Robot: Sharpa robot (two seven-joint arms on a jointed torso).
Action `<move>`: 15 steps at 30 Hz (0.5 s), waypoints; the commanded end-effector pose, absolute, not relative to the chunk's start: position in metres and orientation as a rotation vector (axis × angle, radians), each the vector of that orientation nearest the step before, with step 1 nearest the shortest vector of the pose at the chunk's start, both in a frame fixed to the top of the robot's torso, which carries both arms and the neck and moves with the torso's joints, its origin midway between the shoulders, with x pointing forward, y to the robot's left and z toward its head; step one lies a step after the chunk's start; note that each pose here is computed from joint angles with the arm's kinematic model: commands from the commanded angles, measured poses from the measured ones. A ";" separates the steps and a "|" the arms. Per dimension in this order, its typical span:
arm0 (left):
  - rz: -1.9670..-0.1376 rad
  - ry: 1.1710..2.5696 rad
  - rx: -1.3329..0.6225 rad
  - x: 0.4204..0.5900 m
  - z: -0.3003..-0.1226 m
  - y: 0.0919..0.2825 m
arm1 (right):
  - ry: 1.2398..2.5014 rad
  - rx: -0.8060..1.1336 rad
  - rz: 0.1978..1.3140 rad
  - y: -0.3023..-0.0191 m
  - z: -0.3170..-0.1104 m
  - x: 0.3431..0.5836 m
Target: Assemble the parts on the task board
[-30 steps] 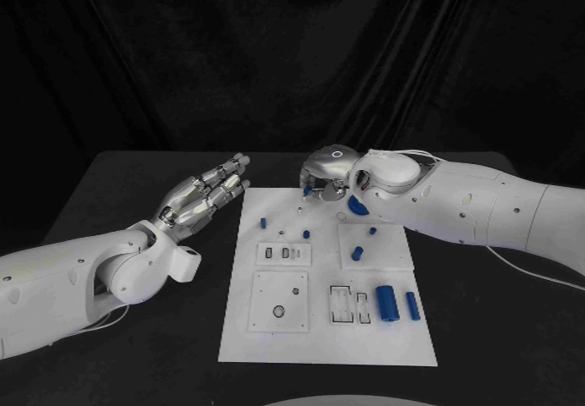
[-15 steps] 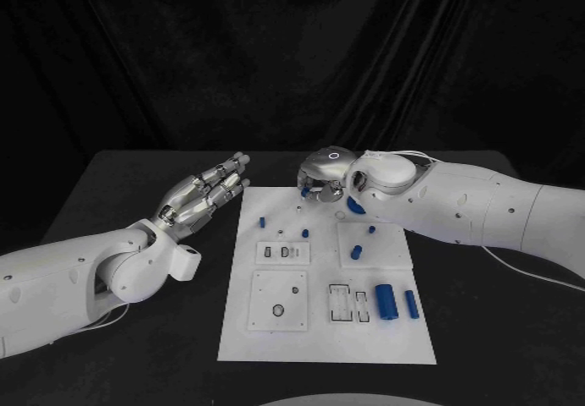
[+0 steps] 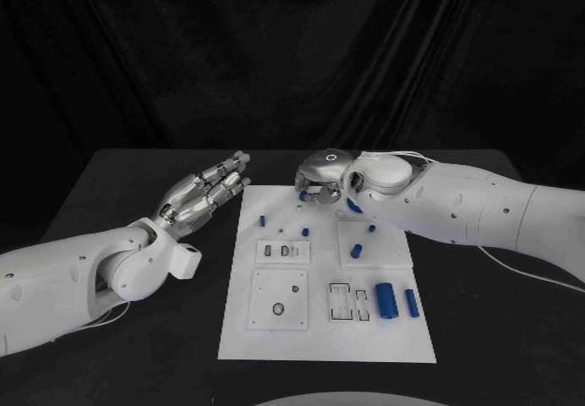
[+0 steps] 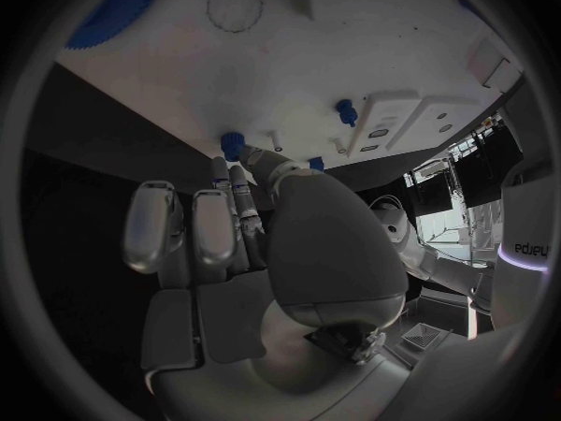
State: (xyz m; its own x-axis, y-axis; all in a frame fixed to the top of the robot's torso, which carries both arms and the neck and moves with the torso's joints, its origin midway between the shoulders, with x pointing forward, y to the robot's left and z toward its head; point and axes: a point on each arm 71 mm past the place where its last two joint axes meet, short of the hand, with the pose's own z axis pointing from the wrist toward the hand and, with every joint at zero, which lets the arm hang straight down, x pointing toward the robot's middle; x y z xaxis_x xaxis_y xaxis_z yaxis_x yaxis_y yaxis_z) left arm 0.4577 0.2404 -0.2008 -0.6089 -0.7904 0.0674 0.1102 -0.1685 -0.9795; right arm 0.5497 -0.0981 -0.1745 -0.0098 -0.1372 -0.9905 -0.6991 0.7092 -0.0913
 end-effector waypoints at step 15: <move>-1.879 1.434 -0.773 0.458 -0.197 0.243 | 1.417 -0.614 0.544 -0.123 -0.156 0.547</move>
State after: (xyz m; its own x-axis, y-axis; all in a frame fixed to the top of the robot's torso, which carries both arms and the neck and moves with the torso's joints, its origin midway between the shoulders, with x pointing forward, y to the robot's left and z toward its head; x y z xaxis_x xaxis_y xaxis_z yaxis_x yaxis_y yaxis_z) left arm 0.4585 0.2430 -0.2011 -0.6080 -0.7911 0.0671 0.1097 -0.1675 -0.9798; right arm 0.5476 -0.1219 -0.1686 0.0162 -0.1005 -0.9948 -0.6806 0.7277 -0.0846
